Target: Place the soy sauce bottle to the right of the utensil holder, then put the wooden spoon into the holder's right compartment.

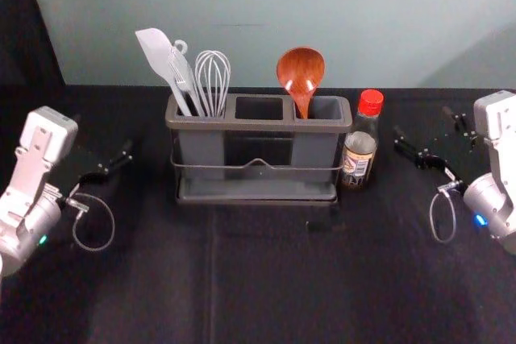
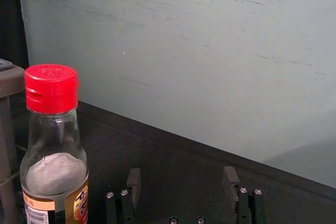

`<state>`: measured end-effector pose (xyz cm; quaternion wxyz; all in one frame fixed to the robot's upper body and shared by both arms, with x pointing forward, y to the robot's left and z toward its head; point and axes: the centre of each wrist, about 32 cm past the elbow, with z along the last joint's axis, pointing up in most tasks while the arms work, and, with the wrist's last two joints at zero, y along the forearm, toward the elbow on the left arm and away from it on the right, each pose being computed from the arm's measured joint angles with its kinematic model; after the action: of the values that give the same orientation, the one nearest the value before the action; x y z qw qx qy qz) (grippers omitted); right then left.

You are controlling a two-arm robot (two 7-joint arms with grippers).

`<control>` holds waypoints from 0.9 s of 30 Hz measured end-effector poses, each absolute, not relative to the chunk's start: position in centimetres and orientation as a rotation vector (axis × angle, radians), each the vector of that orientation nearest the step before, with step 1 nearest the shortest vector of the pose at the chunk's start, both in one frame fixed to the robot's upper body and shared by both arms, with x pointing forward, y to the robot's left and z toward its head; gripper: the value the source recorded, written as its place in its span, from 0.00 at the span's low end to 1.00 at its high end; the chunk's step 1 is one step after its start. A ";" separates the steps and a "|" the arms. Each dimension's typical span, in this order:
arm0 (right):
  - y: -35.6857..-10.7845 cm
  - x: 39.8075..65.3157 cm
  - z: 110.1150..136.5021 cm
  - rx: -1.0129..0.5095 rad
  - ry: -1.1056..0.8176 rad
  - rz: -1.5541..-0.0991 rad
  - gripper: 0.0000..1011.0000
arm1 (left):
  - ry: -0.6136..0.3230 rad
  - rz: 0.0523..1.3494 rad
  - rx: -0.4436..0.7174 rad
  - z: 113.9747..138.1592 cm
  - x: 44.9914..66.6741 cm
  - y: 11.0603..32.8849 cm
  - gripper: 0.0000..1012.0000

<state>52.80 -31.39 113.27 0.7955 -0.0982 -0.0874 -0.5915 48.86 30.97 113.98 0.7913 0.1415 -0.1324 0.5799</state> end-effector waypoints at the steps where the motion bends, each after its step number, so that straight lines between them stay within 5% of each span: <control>1: -31.4 52.8 113.3 -0.211 -0.188 -1.271 0.99 | -0.285 1.248 0.304 114.0 48.9 31.0 0.99; 27: -31.4 52.8 113.3 -0.211 -0.187 -1.271 0.99 | -0.285 1.248 0.305 114.0 48.9 31.0 0.99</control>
<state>52.80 -31.40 113.26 0.7955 -0.0984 -0.0872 -0.5915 48.86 30.97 113.98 0.7913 0.1415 -0.1324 0.5799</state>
